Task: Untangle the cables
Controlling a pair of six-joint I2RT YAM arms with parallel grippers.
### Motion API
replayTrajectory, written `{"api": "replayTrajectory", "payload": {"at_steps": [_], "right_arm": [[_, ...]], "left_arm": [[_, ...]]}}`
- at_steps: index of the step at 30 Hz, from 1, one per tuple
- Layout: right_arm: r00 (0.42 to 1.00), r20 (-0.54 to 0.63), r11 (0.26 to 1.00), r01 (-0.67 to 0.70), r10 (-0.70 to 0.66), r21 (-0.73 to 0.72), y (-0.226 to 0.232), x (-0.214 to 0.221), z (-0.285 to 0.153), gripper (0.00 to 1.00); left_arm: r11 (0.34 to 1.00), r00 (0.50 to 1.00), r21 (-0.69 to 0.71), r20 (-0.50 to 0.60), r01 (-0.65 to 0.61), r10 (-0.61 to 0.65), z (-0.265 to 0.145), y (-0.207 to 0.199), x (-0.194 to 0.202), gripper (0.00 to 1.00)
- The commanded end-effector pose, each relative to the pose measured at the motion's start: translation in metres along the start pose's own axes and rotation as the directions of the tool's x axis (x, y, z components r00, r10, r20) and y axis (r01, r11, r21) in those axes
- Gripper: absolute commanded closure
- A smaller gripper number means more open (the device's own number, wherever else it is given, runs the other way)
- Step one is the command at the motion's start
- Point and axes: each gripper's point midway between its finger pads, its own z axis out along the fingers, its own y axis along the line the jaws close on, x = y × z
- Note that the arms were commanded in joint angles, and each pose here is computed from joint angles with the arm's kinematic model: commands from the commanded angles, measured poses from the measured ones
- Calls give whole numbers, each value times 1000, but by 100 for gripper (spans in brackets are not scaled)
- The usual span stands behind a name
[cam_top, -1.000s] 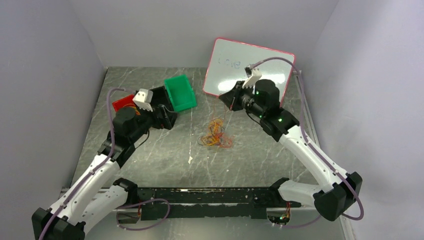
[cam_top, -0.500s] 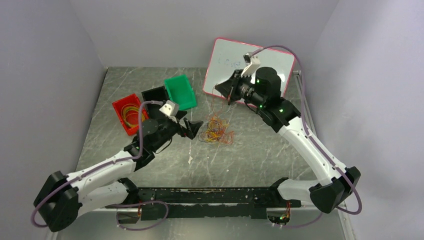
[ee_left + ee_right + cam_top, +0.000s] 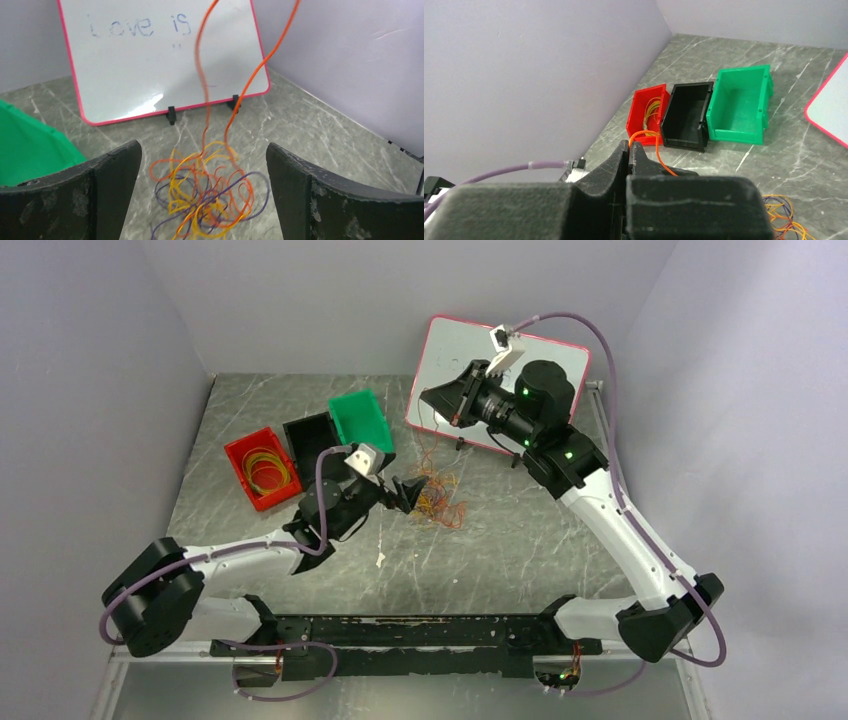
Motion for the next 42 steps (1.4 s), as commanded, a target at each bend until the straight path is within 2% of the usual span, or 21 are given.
{"api": "replayTrajectory", "payload": {"at_steps": [1,4,6,10,18,20,23,26,29,34,42], "right_arm": [[999,22,999,-23,24,-42,13,-6,6,100],[999,24,997,-27,29,-69,21,-9,7,100],[999,23,996,-28,31,-89,27,-10,8,100],[999,34,994,-28,32,-108,36,-16,6,100],[995,98,981,-8,27,-193,65,-49,-1,100],[992,126,982,11,13,-189,70,-61,-3,100],[984,173,986,56,-27,-160,73,-80,-7,100],[972,225,989,93,-65,-115,73,-98,-12,100],[958,271,988,123,-93,-96,78,-115,-19,100],[935,330,985,162,-134,-60,83,-139,-30,100],[908,391,977,195,-149,-81,105,-166,-50,100]], "left_arm": [[997,986,71,167,-7,-5,18,-26,-46,0],[999,988,52,155,-13,5,25,-29,-40,0],[999,991,-46,136,8,-2,31,-13,-28,1],[990,998,-144,60,6,3,37,5,2,14],[997,992,-81,-124,-1,-10,57,-12,60,34],[996,987,-89,-164,-12,-3,55,-13,70,35],[993,986,-116,-166,-19,-1,41,-9,73,26],[989,985,-144,-174,-21,-4,28,-2,75,22],[988,980,-153,-200,-22,-9,18,1,84,23],[987,972,-163,-231,-6,-32,5,5,102,30],[988,972,-156,-230,-2,-35,2,5,119,27]]}}
